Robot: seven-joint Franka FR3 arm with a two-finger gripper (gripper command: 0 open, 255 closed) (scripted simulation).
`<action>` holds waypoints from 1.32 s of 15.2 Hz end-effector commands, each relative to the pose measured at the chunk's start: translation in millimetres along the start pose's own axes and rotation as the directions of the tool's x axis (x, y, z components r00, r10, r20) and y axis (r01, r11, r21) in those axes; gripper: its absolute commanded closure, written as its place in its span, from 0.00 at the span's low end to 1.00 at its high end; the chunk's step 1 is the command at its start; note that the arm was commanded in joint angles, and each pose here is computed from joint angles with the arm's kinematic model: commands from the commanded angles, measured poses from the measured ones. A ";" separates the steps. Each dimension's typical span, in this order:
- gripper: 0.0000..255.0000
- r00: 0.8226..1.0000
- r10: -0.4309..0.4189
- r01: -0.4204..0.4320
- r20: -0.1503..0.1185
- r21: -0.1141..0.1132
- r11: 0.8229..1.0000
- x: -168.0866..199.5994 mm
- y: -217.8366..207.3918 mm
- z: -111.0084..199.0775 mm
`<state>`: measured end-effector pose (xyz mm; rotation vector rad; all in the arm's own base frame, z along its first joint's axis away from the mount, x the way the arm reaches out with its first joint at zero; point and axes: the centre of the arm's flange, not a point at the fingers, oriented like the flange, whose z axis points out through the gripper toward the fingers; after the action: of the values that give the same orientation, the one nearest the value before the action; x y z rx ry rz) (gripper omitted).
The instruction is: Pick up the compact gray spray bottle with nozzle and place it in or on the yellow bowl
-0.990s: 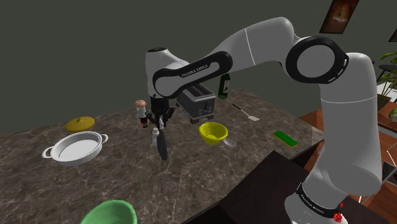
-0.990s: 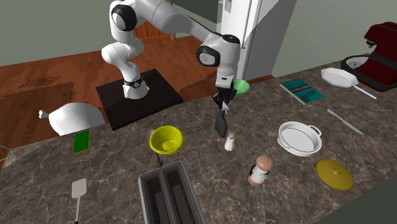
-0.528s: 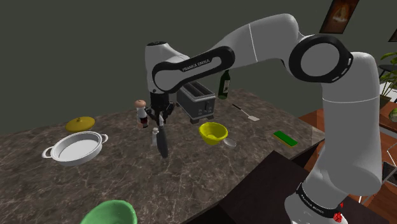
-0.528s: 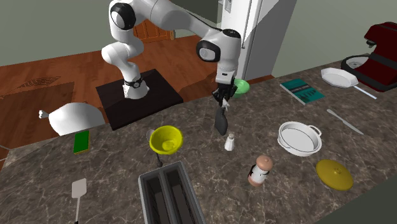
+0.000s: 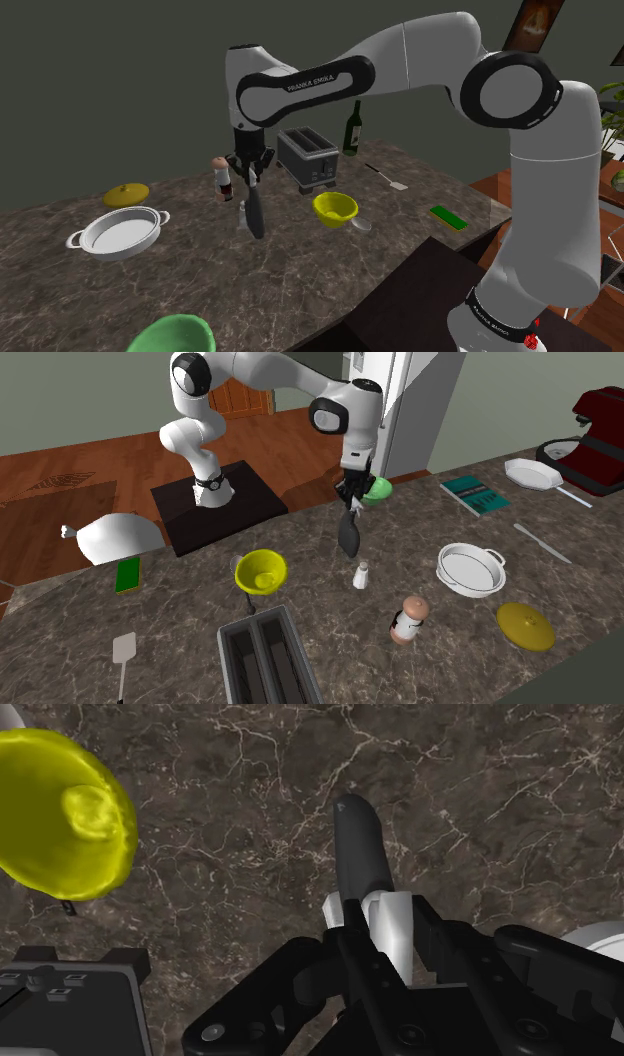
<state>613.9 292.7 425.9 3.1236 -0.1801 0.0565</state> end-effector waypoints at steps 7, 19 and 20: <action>1.00 1.000 0.000 0.000 0.000 0.000 1.000 1.0 0.6 -42.3; 1.00 1.000 0.000 0.000 0.000 0.000 1.000 3.4 1.2 -105.6; 1.00 1.000 0.000 0.000 0.000 0.000 1.000 3.4 1.3 -107.4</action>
<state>613.5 293.1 529.7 3.1237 -0.1798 0.0567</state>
